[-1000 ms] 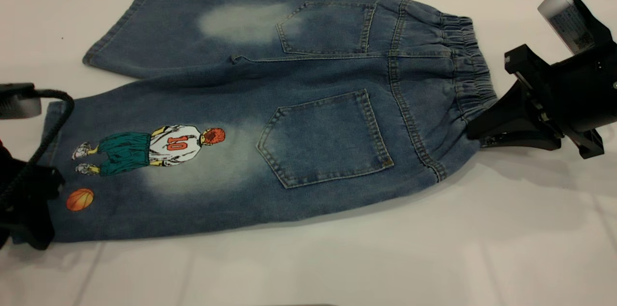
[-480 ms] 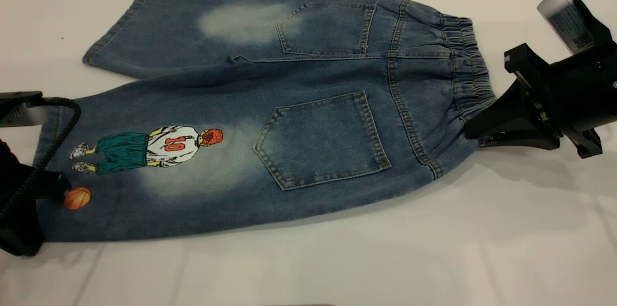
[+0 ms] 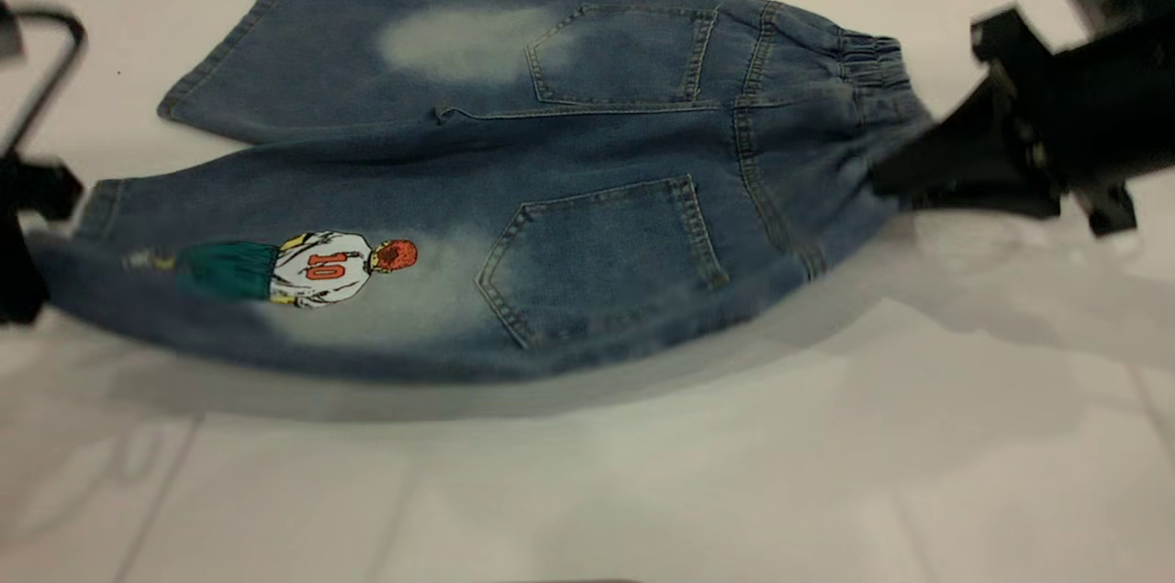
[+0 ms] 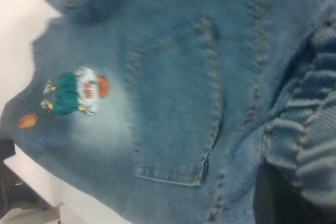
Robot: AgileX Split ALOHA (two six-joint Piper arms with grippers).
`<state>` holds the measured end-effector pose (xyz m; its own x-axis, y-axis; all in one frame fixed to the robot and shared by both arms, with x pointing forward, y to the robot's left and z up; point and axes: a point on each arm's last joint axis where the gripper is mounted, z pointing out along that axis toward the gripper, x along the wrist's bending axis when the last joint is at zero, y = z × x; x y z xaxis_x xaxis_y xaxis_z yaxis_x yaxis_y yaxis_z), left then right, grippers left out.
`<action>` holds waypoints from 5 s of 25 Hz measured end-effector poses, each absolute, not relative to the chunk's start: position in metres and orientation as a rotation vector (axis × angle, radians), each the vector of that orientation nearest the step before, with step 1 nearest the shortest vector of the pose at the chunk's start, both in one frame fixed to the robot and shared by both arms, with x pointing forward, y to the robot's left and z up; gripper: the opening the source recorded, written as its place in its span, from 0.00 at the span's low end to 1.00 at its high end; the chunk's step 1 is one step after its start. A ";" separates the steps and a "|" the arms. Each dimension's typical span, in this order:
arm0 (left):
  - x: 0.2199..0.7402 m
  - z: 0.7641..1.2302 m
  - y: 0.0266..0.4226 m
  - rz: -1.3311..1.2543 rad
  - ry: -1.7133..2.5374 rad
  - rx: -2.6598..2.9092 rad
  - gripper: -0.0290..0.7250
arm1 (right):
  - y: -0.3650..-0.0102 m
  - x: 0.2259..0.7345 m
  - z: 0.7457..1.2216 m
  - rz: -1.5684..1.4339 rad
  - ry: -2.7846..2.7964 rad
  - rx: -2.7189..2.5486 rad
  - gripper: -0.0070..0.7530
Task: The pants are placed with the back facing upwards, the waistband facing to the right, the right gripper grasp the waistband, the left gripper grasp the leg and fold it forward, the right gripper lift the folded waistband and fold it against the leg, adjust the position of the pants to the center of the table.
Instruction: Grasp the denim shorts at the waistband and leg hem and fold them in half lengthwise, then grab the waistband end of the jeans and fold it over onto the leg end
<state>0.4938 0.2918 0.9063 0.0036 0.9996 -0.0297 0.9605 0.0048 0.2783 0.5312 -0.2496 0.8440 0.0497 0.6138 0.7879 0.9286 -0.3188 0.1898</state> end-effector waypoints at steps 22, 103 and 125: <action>0.536 0.984 0.290 0.587 1.823 1.824 0.08 | -0.257 0.566 0.932 -1.297 -1.752 -1.981 0.06; 0.656 0.893 0.198 0.451 1.448 2.235 0.78 | -0.283 0.642 0.826 -0.960 -1.553 -2.370 0.79; 0.656 0.893 0.195 0.388 1.536 2.130 0.78 | -0.286 0.680 0.813 -1.286 -1.603 -2.344 0.56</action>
<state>0.6556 0.1945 0.8932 0.3292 0.9429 -0.0501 0.8061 -0.2530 0.5349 0.6802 -0.2861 0.8130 0.1310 0.7633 0.6326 0.7830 -0.4710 0.4062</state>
